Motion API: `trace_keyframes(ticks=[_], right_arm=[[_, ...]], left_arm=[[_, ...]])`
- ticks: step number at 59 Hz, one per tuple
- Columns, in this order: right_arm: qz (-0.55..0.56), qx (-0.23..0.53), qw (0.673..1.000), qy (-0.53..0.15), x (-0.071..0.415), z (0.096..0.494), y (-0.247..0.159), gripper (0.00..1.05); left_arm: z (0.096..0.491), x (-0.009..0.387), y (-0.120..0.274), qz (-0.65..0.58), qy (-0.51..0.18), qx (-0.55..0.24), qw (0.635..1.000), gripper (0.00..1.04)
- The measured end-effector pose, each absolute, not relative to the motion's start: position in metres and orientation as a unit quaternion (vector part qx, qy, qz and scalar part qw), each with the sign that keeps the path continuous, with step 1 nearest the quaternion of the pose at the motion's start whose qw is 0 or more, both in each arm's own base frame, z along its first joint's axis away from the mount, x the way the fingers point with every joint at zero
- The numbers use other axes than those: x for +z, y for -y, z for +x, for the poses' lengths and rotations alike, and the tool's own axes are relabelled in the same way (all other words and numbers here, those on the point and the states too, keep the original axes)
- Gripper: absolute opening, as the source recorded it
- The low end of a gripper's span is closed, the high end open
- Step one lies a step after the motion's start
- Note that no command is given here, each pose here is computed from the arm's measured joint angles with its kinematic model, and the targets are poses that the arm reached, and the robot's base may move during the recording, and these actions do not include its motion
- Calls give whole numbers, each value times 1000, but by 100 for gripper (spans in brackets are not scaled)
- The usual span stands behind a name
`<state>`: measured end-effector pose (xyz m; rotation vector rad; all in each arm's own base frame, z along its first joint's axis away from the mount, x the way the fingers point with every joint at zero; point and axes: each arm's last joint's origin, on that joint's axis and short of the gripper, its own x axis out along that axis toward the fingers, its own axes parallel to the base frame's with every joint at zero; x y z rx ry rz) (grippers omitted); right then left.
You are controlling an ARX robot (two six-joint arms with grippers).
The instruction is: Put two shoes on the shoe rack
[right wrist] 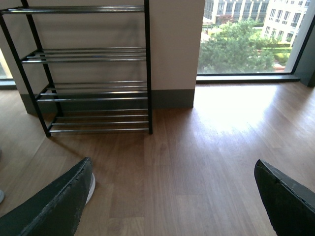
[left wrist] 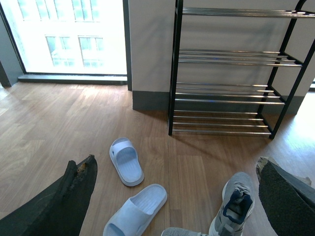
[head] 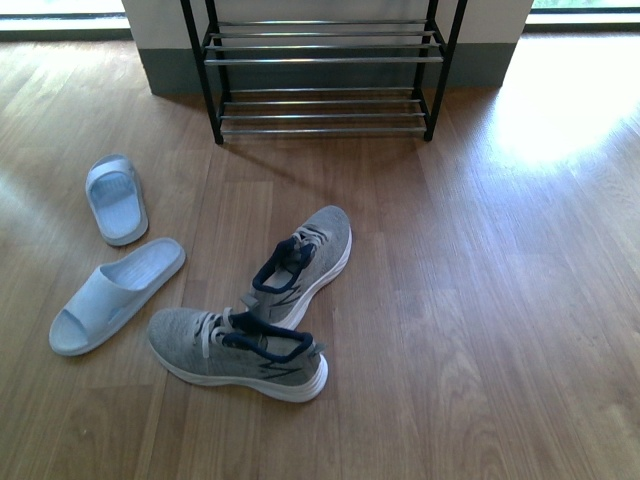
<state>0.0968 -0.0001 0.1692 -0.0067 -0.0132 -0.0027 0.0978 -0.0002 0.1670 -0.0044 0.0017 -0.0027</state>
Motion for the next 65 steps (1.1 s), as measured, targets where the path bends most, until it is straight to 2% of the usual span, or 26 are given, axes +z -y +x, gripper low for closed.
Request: trace_keyframes(ticks=[12,17,20,26,31,37,49,65], right_arm=[[-3,-1,1000,6,169,97,0,96],[-3,-2,1000,6,169,97,0,96],[-3,-1,1000,7,169,97,0,96],[-4,0,1000,6,169,97,0,96],[-3,0,1000,6,169,97,0,96],[-3,0,1000,6,169,97,0,96],[-3,0,1000,6,169,97,0,96],[-3,0,1000,6,169,97,0,96]], left_arm=[[98,167,0,-5,-2,2,1000,95],[103,166,2,-93,-135,109,980,95],[112,166,3,-156,-162,146,963,95],[147,158,7,-310,-199,161,915,95],[197,139,13,-389,-239,170,874,95],[237,100,18,-393,-331,196,836,95],[279,34,28,-370,-473,213,771,95],[326,-27,55,-390,-551,192,712,95]])
